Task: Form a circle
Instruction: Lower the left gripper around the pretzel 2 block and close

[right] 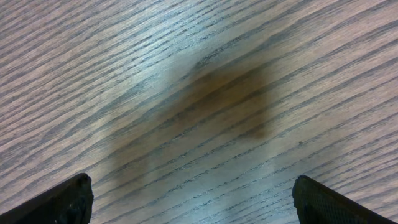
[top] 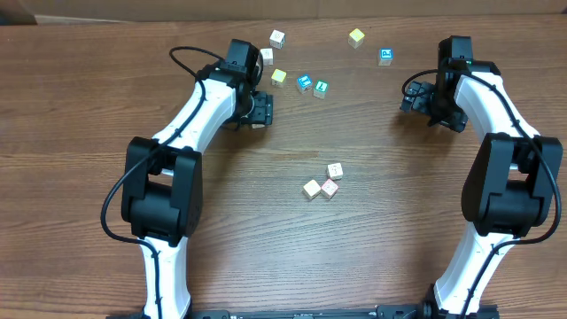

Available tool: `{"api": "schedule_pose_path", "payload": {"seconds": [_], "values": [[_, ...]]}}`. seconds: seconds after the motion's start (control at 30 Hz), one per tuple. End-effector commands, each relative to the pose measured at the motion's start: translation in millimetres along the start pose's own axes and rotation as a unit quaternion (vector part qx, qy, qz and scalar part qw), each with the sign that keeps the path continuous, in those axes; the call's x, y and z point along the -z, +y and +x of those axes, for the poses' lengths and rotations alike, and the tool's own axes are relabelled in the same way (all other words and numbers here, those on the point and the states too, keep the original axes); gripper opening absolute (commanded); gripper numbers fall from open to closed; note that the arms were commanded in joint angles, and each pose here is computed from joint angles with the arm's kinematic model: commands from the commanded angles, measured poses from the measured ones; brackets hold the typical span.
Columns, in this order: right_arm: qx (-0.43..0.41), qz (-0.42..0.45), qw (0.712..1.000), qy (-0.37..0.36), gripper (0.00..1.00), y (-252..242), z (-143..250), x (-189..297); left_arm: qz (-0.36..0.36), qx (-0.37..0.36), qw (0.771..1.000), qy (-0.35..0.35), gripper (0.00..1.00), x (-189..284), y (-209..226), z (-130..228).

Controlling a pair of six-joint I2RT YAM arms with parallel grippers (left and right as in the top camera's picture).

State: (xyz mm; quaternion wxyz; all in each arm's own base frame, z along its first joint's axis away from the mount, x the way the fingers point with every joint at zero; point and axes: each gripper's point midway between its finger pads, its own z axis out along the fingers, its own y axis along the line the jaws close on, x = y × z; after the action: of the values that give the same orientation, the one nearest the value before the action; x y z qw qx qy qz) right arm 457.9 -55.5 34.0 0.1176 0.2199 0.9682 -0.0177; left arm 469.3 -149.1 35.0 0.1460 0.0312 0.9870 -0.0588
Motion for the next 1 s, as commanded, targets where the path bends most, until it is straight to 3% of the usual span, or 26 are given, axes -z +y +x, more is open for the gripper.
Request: {"api": "schedule_pose_path", "payload": {"seconds": [0.0, 0.2, 0.47, 0.97], "values": [[-0.002, -0.002, 1.0, -0.013, 1.0, 0.3, -6.8, 7.3, -0.002, 0.006, 1.0, 0.006, 0.77, -7.6, -2.9, 4.1], [-0.002, -0.002, 1.0, -0.013, 1.0, 0.4, -6.8, 7.3, 0.0, 0.004, 1.0, 0.003, 0.72, -7.7, -5.5, 3.2], [-0.002, -0.002, 1.0, -0.013, 1.0, 0.4, -6.8, 7.3, 0.0, 0.001, 1.0, 0.008, 0.51, -8.7, -8.6, 6.9], [-0.002, -0.002, 1.0, -0.013, 1.0, 0.4, -6.8, 7.3, 0.0, -0.002, 1.0, 0.012, 0.48, -10.1, -10.5, 10.6]]}}
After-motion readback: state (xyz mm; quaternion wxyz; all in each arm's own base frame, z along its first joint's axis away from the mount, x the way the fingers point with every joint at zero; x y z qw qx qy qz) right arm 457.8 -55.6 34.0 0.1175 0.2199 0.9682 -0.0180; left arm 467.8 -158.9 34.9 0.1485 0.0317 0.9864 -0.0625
